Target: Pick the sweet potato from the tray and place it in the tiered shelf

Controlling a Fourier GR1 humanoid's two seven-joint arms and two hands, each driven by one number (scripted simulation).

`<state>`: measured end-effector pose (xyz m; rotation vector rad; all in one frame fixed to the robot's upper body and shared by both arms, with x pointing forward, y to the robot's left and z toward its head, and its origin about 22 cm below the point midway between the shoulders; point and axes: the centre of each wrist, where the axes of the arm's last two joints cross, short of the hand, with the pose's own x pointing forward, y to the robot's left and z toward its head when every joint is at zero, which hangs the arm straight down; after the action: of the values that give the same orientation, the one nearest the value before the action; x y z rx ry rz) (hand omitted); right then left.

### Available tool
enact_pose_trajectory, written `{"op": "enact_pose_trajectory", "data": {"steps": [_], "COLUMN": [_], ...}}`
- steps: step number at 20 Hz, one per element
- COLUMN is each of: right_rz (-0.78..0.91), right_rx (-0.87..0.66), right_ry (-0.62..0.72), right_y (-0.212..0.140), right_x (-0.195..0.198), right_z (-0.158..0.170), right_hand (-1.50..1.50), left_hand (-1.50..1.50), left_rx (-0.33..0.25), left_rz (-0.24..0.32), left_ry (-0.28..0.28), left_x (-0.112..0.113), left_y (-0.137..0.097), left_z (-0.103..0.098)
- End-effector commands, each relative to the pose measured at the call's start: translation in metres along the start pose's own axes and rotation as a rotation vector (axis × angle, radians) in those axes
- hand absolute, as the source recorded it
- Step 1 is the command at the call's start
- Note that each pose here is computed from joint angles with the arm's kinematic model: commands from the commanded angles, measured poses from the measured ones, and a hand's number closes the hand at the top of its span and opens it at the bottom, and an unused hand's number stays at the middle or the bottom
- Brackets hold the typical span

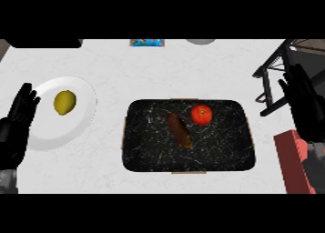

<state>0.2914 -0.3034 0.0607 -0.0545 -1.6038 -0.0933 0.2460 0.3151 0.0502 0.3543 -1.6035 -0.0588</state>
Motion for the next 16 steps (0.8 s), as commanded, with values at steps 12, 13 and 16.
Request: {"op": "enact_pose_trajectory", "data": {"steps": [12, 13, 16], "right_rz": [0.932, 0.942, 1.010], "right_rx": [0.040, 0.060, 0.220], "right_ry": [-0.271, -0.265, -0.263], "right_y": [0.049, 0.053, 0.066], "right_x": [0.061, 0.080, 0.067], "right_z": [0.009, 0.003, 0.035], "right_hand": [-1.50, -1.50, -1.50], "left_hand": [0.00, 0.00, 0.00], "left_rx": [-0.148, -0.161, -0.125], "left_rz": [0.172, 0.187, 0.178], "left_ry": [0.484, 0.516, 0.515], "left_x": [-0.074, -0.059, -0.066], "left_y": [-0.044, -0.045, -0.039], "left_z": [0.019, 0.009, 0.019]}}
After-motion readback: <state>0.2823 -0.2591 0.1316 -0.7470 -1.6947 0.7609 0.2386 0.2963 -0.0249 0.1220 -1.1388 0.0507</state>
